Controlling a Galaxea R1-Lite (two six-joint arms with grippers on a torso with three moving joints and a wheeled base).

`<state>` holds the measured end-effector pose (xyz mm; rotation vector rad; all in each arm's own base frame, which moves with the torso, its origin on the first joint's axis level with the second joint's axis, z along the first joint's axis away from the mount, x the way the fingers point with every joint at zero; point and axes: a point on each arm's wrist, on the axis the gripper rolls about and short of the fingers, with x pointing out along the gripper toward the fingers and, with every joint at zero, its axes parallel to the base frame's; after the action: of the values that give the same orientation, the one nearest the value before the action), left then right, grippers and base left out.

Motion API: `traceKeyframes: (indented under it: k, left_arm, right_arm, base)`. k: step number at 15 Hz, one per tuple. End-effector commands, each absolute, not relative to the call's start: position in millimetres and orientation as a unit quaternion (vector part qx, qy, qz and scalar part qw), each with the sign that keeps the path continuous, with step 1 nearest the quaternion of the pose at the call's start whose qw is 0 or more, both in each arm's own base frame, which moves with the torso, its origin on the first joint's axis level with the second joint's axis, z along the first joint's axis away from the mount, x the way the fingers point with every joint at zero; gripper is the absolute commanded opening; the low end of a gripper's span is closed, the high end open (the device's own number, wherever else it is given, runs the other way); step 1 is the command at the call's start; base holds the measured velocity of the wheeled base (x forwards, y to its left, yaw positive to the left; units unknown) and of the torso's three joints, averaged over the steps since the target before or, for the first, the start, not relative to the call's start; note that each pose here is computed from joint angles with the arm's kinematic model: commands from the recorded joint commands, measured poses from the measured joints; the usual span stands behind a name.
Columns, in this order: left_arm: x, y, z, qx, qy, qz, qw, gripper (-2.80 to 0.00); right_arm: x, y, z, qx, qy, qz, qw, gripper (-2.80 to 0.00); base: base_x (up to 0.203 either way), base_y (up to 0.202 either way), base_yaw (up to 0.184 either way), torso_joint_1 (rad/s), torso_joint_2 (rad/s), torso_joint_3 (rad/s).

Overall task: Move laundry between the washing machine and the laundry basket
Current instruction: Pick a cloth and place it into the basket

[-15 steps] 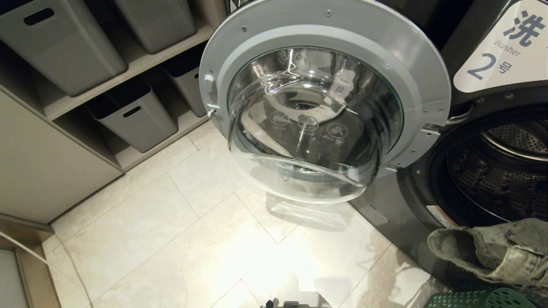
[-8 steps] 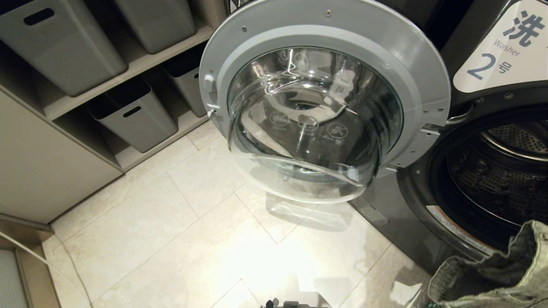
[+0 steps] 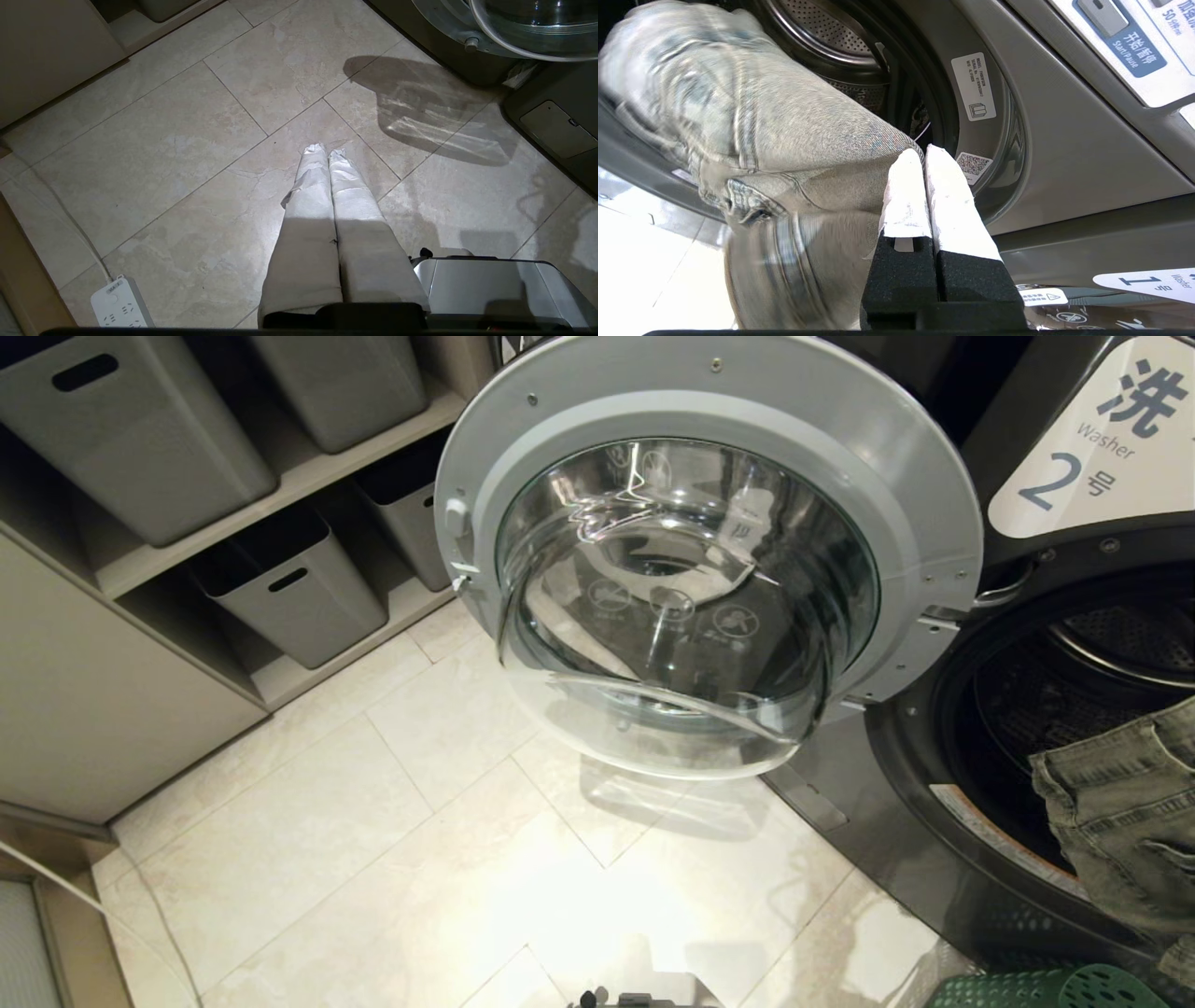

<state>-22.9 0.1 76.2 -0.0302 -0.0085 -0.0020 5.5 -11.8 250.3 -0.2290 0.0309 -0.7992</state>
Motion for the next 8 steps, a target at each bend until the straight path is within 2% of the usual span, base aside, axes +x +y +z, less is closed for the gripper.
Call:
traceKeyframes:
  k: [1,8]
  left_arm:
    - [-22.8,0.1,75.8,-0.015,-0.004,-0.001,1.0,-2.8]
    - [-22.8,0.1,75.6,-0.017,-0.003,-0.001,1.0,-2.8]
  right_arm:
    - [6.4,-12.3,250.5,-0.112,0.018,-0.389,0.914,-2.8]
    - [7.4,-12.7,249.7,-0.112,0.021,-0.388,0.914,-2.8]
  base:
    - [0.0,0.0,0.0,0.0,0.0,0.0]
    - [0.0,0.0,0.0,0.0,0.0,0.0]
